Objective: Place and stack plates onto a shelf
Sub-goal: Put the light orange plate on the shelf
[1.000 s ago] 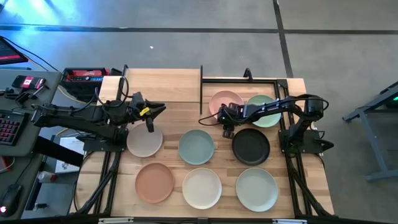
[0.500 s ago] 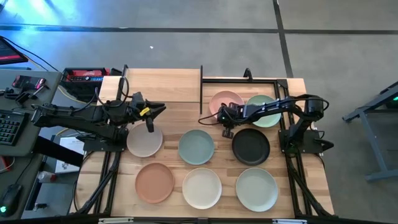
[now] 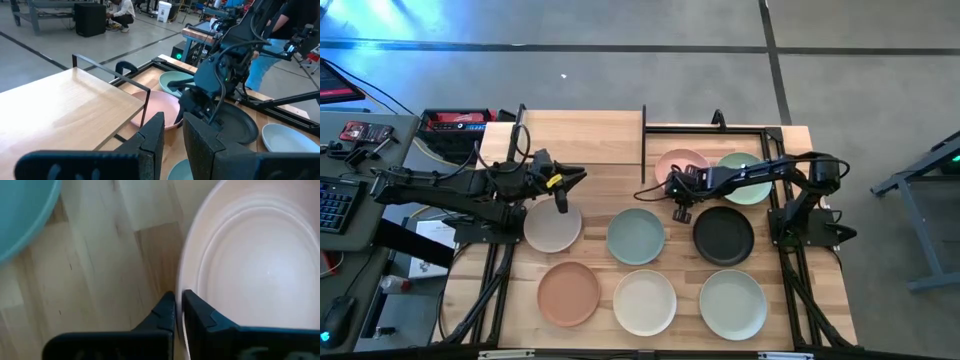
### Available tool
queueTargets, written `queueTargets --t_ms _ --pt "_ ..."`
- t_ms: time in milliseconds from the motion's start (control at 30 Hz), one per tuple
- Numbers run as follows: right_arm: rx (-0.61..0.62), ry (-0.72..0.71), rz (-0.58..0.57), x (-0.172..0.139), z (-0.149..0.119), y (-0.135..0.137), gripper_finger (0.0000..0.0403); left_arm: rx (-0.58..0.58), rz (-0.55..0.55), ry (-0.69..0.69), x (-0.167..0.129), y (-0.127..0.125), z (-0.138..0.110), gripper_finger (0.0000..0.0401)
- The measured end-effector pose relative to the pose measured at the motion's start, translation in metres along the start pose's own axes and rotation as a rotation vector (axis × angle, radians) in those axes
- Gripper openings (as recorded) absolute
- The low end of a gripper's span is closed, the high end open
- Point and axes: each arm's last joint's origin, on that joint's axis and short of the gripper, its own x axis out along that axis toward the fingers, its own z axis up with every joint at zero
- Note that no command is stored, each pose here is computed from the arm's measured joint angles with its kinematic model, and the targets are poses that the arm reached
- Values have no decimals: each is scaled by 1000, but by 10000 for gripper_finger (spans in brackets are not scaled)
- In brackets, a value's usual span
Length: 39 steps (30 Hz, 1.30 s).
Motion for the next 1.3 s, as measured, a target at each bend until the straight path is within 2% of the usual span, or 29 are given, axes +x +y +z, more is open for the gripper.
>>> queueTargets --t_ms 300,667,900,1100,1300 --pt "84 33 -3 -17 16 -2 1 2 1 4 0 0 0 60" --pt "119 93 -26 -45 35 -7 1 2 1 4 0 0 0 60" --pt "125 75 -65 -65 51 -11 1 3 1 4 0 0 0 60" --pt "147 76 -167 -89 63 -21 0 3 1 4 0 0 0 60" --pt "139 0 -244 -118 83 -38 0 3 1 4 0 0 0 60"
